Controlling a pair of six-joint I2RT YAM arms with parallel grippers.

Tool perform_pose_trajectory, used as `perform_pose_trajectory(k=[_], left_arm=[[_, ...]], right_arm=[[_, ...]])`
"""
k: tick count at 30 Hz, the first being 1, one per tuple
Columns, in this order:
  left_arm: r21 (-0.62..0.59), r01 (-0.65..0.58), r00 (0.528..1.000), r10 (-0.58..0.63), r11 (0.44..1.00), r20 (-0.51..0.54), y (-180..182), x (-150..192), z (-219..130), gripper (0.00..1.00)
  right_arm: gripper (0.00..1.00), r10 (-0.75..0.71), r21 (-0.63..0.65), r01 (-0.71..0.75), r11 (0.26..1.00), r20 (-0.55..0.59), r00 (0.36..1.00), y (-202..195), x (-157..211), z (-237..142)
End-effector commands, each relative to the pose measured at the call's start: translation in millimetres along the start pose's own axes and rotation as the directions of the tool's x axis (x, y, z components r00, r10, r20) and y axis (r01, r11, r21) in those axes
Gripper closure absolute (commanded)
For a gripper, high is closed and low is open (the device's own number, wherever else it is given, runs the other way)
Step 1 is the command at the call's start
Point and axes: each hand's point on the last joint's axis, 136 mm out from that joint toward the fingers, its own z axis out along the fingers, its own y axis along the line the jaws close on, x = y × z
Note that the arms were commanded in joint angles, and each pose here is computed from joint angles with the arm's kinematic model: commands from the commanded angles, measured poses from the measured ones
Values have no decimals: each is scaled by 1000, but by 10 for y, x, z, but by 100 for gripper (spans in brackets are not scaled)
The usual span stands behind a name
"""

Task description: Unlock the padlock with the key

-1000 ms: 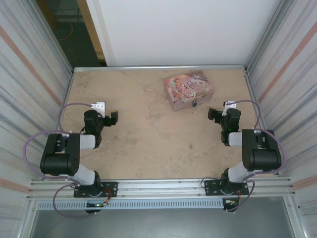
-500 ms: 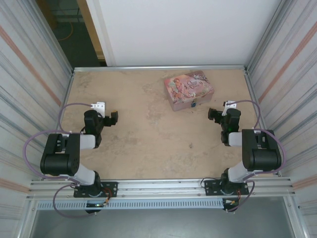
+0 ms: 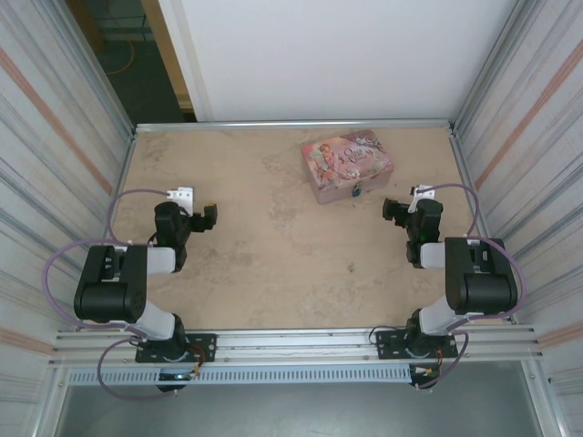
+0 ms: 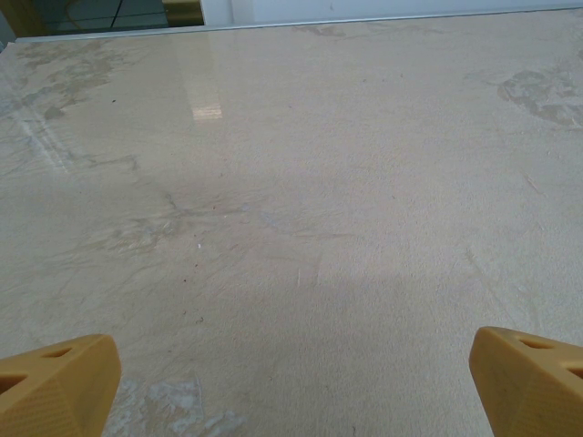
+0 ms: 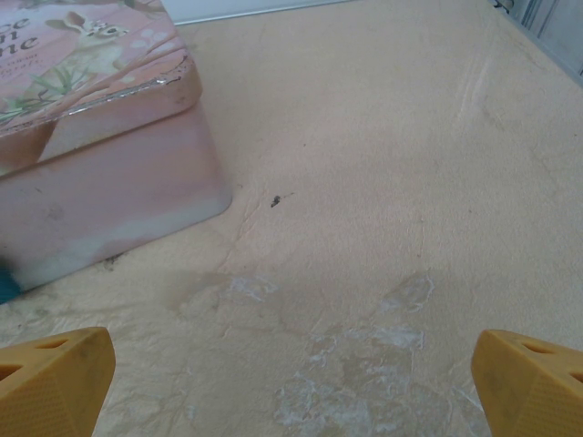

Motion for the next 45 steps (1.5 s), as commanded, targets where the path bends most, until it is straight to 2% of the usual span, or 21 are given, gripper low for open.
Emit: perform_pose_trajectory(k=[1, 9, 12, 15, 18, 22, 25, 29, 38, 45], left_arm=[[7, -17, 1000, 17, 1000, 21, -15, -79, -5, 1], [-42, -28, 998, 30, 999, 57, 17, -335, -224, 1], [-64, -41, 998, 43, 997, 41, -36, -485, -318, 1], [-21, 88, 996, -88, 996, 4, -110, -648, -397, 1], [7, 291, 953, -290, 957, -85, -194, -715, -405, 1], [113, 408, 901, -380, 906, -210, -545, -766, -336, 1], [158, 436, 884, -389, 886, -259, -852, -794, -258, 1], [258, 448, 872, -354, 856, -338, -1451, -800, -118, 1], [419, 480, 855, -306, 771, -418, -2508, -909, 212, 1], [511, 495, 846, -256, 703, -467, -3132, -929, 408, 1]], right_arm=[[1, 0, 26, 0, 1000, 14, 1000, -40, -57, -3], [1, 17, 36, -17, 999, 23, 1000, -64, -301, -189], [1, 39, 24, -38, 999, -13, 999, -48, -407, -265], [1, 108, -28, -110, 994, -52, 993, -12, -517, -331], [1, 195, -106, -204, 973, -92, 977, 47, -647, -377], [1, 294, -213, -323, 922, -156, 943, 113, -807, -355], [1, 351, -266, -388, 882, -178, 919, 125, -905, -268], [1, 381, -293, -426, 856, -201, 903, 124, -931, -51], [1, 380, -387, -471, 793, -290, 878, 216, -852, 556], [1, 331, -467, -464, 752, -341, 880, 333, -797, 850]])
